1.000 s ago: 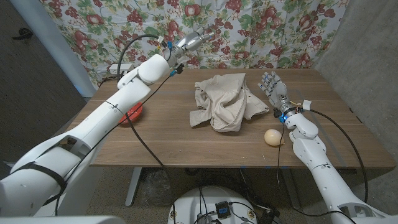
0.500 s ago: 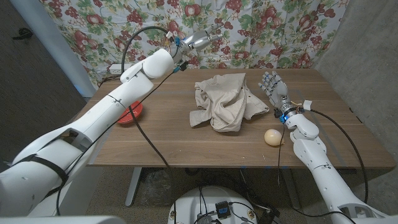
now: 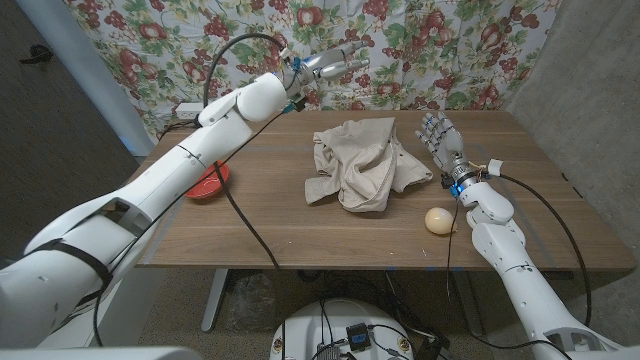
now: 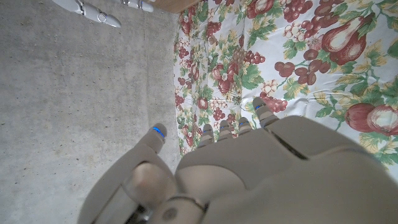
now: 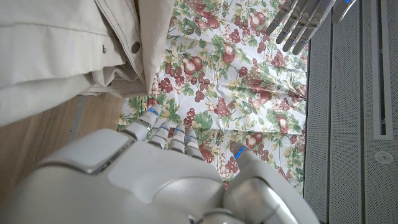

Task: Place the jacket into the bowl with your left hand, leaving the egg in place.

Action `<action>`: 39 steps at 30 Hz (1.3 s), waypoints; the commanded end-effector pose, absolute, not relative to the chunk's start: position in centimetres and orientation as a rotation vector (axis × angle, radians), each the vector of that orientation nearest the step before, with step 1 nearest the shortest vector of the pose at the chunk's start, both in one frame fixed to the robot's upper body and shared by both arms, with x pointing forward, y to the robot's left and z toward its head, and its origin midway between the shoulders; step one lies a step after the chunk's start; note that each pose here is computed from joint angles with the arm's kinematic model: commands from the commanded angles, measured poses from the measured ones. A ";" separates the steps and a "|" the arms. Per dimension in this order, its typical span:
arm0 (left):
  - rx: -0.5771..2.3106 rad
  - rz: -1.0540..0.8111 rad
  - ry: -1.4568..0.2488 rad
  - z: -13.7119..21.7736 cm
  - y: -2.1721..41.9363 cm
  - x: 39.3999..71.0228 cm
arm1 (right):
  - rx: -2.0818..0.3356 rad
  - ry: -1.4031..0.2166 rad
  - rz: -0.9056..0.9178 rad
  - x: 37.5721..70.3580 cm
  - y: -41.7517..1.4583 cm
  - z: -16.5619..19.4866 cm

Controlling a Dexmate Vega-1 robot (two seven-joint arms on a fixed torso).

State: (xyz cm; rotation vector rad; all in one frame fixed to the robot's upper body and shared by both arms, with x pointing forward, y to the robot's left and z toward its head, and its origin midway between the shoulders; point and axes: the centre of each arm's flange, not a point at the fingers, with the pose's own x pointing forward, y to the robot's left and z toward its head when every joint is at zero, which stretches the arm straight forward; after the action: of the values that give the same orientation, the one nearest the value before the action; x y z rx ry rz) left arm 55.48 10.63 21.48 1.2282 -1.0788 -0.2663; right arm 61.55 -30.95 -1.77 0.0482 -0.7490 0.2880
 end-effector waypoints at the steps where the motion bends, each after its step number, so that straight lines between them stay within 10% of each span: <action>1: 1.301 -0.257 -1.090 21.7 9.6 55.5 | 0.042 -0.767 0.293 61.2 -30.9 -1.2; 39: 1.532 -0.211 -1.013 19.5 7.0 58.1 | 0.028 -0.781 0.306 61.6 -30.8 -0.7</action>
State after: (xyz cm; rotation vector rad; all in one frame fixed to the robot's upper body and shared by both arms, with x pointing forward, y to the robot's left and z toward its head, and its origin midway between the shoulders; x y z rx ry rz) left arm 57.21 7.45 20.25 1.4584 -1.0521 -0.2334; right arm 61.36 -30.78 -0.74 0.0262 -0.7829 0.3023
